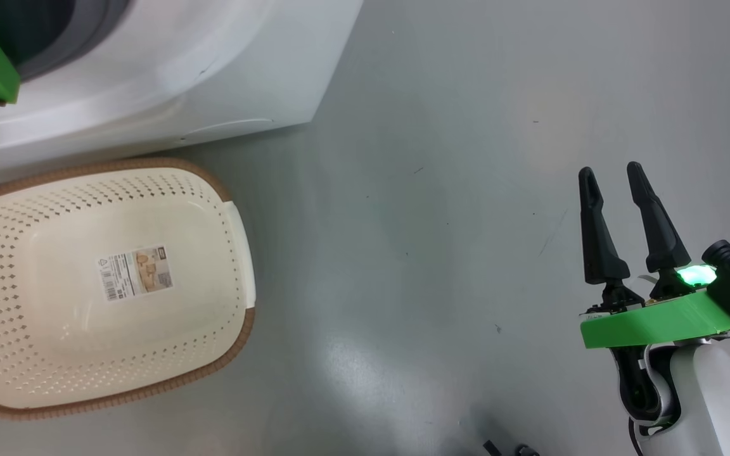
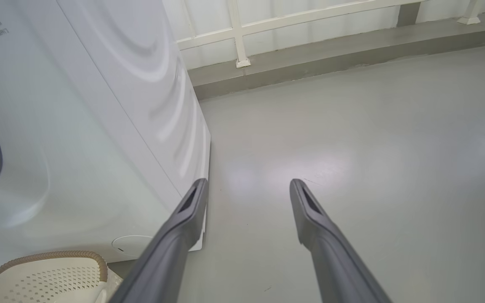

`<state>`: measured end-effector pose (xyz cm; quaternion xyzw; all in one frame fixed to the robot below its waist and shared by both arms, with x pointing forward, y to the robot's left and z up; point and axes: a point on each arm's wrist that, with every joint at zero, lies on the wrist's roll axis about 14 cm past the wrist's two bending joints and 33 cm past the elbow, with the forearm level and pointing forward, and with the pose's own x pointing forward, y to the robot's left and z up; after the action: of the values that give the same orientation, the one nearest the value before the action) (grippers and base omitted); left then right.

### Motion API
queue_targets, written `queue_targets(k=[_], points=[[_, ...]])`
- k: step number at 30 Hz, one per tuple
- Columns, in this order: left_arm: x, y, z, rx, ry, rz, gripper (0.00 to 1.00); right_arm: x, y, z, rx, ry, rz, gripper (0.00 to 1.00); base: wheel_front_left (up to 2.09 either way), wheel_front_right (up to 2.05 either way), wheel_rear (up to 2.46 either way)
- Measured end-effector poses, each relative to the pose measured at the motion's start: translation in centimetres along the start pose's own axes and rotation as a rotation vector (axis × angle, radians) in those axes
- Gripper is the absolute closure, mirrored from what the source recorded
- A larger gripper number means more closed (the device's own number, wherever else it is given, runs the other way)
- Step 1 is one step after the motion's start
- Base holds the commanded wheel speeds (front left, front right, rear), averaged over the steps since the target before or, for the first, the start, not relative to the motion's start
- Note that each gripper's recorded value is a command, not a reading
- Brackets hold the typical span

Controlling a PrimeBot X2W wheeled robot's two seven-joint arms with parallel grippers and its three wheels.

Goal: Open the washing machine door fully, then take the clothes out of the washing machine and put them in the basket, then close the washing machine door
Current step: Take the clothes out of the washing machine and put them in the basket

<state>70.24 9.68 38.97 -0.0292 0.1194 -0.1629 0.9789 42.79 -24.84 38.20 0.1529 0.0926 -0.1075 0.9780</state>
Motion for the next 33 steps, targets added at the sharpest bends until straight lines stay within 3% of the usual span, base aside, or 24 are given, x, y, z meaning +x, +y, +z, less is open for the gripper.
queue_targets(k=[7,13,33], points=[[-0.2,0.1,1.7,-0.013,-0.042,-0.002,1.00,0.1,0.3,0.2,0.005,-0.007,0.008,0.00,0.00,0.00,0.00],[-1.4,0.9,5.1,-0.106,-0.159,0.030,1.00,0.3,0.9,0.8,0.008,-0.025,0.025,0.00,0.00,0.00,0.00],[-12.8,3.1,6.9,-0.195,-0.355,0.192,1.00,-0.8,3.2,2.9,-0.002,-0.078,0.090,0.00,0.00,0.00,0.00]])
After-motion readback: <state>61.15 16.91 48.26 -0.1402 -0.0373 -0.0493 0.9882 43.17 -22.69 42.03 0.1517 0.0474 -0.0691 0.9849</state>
